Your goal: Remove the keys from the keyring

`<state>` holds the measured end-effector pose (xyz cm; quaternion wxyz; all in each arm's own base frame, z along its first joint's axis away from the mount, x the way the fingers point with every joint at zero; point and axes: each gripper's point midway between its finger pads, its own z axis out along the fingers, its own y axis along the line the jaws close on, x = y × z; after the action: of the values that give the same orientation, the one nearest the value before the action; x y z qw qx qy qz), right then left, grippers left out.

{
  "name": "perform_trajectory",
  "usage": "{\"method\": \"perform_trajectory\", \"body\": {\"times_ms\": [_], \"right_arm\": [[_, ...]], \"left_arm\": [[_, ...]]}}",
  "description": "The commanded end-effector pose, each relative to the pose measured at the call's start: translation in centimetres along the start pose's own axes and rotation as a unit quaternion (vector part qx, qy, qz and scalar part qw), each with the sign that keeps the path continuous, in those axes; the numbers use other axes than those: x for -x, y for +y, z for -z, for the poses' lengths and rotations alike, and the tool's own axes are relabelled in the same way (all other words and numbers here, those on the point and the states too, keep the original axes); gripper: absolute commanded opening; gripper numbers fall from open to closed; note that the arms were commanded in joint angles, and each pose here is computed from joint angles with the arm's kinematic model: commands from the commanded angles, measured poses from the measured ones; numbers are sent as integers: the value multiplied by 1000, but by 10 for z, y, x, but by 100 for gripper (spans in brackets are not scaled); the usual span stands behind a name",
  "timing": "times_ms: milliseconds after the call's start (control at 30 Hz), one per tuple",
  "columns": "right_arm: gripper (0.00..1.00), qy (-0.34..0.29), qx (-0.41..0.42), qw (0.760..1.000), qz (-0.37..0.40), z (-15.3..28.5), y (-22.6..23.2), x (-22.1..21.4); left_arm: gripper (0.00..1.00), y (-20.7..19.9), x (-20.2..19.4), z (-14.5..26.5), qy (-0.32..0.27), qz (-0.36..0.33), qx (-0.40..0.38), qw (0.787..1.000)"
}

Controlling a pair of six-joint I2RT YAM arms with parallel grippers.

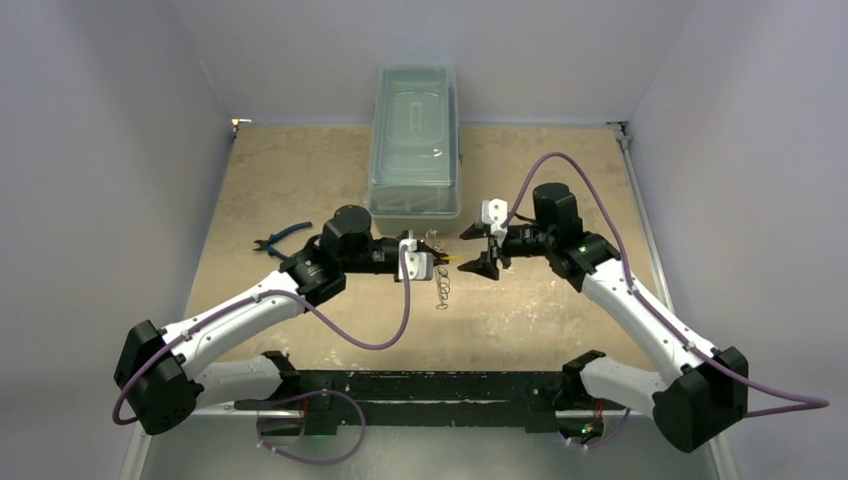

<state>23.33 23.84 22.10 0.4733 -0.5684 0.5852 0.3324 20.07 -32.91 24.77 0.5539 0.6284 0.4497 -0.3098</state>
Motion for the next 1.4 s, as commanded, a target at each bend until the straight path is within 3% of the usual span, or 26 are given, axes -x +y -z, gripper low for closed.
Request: {"method": "perform_trajectory", "body": {"times_ms": [0,367,733,1133,1367], "right_arm": [[64,-50,2,995,90,-5,15,42],[53,-65,-2,991,117,-13,14,44],[42,-48,18,989,140,3,31,49],[32,-49,26,989,137,5,34,51],[1,-37,-1,991,131,5,23,54]], "left_arm": [[0,10,39,3,-55,-79,-4,995],[0,12,53,-1,-76,-90,-11,993],[0,-3,17,-4,-22,-73,-42,996],[0,-14,2,-10,-9,-57,-65,996],[0,-17,-5,-8,19,-21,-74,997]]}}
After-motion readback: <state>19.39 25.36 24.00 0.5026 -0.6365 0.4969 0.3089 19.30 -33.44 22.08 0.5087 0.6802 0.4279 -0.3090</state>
